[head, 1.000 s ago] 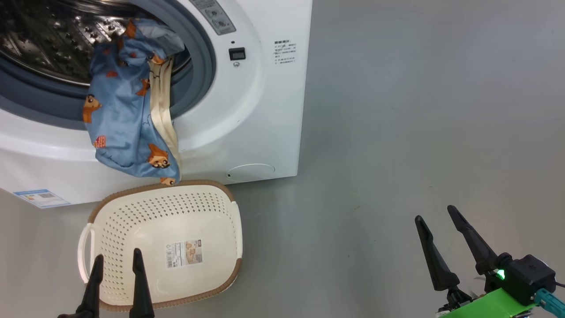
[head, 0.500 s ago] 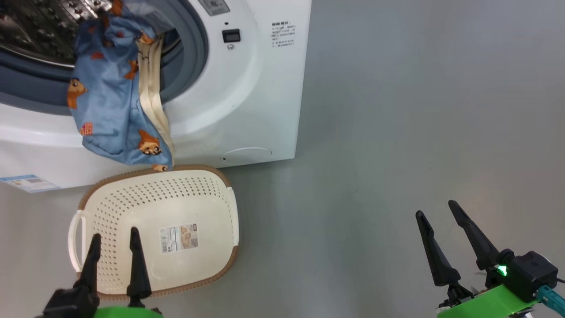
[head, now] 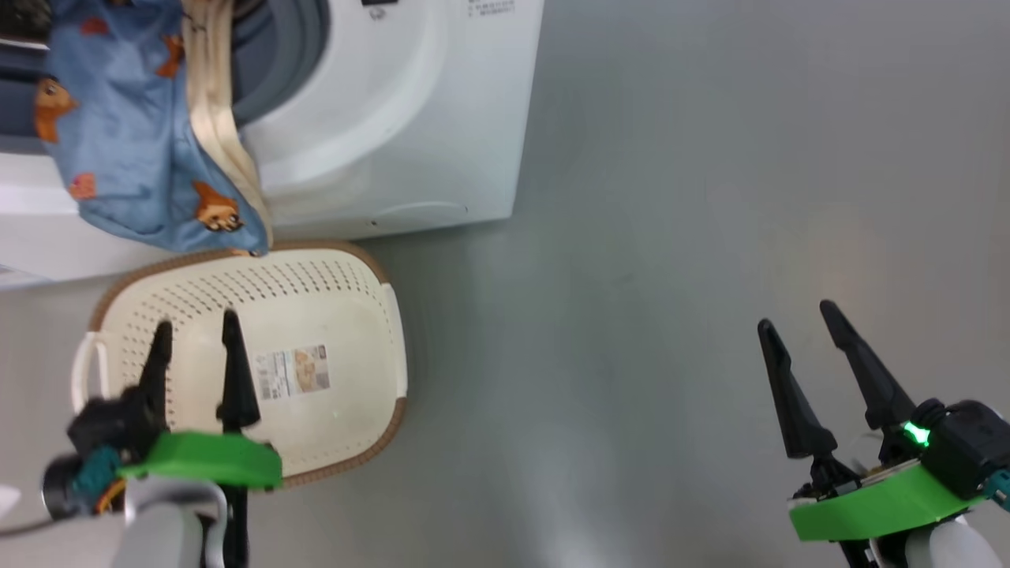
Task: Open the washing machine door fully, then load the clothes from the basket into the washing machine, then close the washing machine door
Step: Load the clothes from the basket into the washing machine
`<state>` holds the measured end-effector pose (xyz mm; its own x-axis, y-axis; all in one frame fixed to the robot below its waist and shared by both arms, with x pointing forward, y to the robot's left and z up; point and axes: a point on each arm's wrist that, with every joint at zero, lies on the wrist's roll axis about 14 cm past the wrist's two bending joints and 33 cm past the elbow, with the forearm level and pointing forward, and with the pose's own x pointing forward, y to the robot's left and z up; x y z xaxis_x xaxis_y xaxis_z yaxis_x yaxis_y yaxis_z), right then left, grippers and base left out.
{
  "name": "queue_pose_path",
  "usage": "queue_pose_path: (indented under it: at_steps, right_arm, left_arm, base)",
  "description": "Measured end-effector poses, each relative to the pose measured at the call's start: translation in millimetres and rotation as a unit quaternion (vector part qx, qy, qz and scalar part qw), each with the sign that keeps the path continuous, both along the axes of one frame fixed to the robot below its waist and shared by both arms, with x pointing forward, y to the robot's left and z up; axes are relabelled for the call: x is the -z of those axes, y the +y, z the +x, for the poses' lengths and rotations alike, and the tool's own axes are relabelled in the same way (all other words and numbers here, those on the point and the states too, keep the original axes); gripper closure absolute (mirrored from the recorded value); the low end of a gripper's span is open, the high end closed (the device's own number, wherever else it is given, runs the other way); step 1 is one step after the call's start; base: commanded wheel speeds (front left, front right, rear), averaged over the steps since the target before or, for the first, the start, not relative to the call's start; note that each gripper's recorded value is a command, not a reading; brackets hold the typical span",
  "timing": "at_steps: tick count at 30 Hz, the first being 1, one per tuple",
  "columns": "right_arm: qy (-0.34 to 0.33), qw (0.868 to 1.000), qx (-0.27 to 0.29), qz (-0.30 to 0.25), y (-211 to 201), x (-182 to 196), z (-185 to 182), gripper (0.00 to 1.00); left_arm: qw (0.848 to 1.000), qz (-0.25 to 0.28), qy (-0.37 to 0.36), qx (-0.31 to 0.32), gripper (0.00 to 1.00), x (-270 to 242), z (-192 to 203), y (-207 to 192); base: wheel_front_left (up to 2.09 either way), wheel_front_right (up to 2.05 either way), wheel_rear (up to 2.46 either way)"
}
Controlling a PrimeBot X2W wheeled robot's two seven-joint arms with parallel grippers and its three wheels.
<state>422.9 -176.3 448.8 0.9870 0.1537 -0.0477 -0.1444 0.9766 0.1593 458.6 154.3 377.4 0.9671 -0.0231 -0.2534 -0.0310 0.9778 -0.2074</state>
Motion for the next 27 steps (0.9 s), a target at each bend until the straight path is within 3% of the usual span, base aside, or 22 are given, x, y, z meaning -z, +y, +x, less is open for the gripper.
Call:
queue_pose_path:
  at_steps: [18,27]
  right_arm:
    - [0.033,0.999,0.041,0.002,-19,36,21,0.0]
    - [0.042,0.998,0.054,0.008,-24,44,24,0.0]
  left_arm:
    - [0.999,0.023,0.044,-0.004,0.0,62,94,19]
    - [0.993,0.077,0.092,0.001,0.0,72,122,32]
  base:
    - [0.0,0.0,0.0]
    - [0.0,0.0,0.0]
